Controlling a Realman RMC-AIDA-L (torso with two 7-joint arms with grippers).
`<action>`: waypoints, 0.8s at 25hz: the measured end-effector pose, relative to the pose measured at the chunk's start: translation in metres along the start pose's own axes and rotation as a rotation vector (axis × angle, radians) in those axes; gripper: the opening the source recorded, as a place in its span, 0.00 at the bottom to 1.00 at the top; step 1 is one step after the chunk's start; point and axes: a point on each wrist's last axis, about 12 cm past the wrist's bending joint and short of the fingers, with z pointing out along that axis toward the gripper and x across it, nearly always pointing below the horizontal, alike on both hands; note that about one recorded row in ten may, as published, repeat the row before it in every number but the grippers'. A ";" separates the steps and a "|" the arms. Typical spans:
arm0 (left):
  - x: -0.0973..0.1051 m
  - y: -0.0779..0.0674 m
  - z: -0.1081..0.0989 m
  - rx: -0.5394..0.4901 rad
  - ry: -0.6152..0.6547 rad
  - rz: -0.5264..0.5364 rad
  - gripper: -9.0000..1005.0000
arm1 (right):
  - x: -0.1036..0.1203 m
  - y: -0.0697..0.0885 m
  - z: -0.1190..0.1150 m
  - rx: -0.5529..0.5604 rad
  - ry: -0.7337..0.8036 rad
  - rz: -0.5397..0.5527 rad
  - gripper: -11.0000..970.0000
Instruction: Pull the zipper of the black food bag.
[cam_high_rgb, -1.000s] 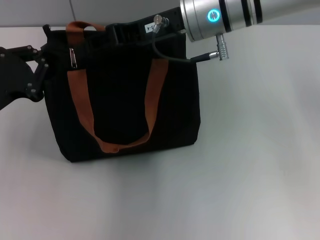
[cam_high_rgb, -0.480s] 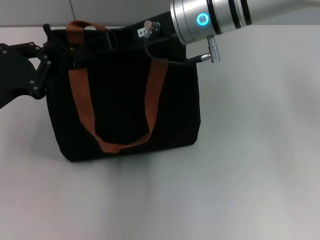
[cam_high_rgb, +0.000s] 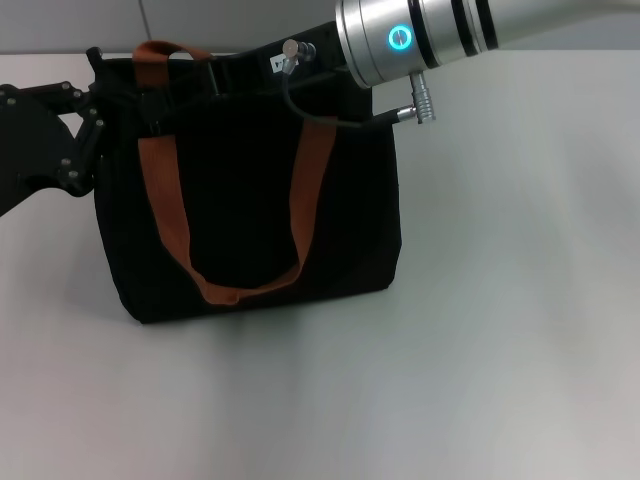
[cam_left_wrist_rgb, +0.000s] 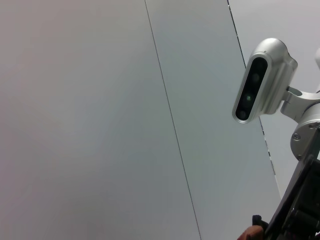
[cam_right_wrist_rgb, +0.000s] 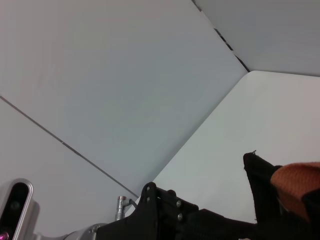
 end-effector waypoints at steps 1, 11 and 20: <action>0.000 0.000 0.000 0.000 0.000 0.000 0.04 | 0.000 0.000 0.000 0.000 0.000 0.000 0.40; 0.000 0.000 0.000 0.000 0.000 0.001 0.04 | 0.000 0.000 0.000 -0.001 0.002 -0.004 0.40; 0.000 0.001 0.000 -0.001 0.001 0.001 0.04 | 0.001 0.001 0.000 -0.006 0.006 -0.005 0.40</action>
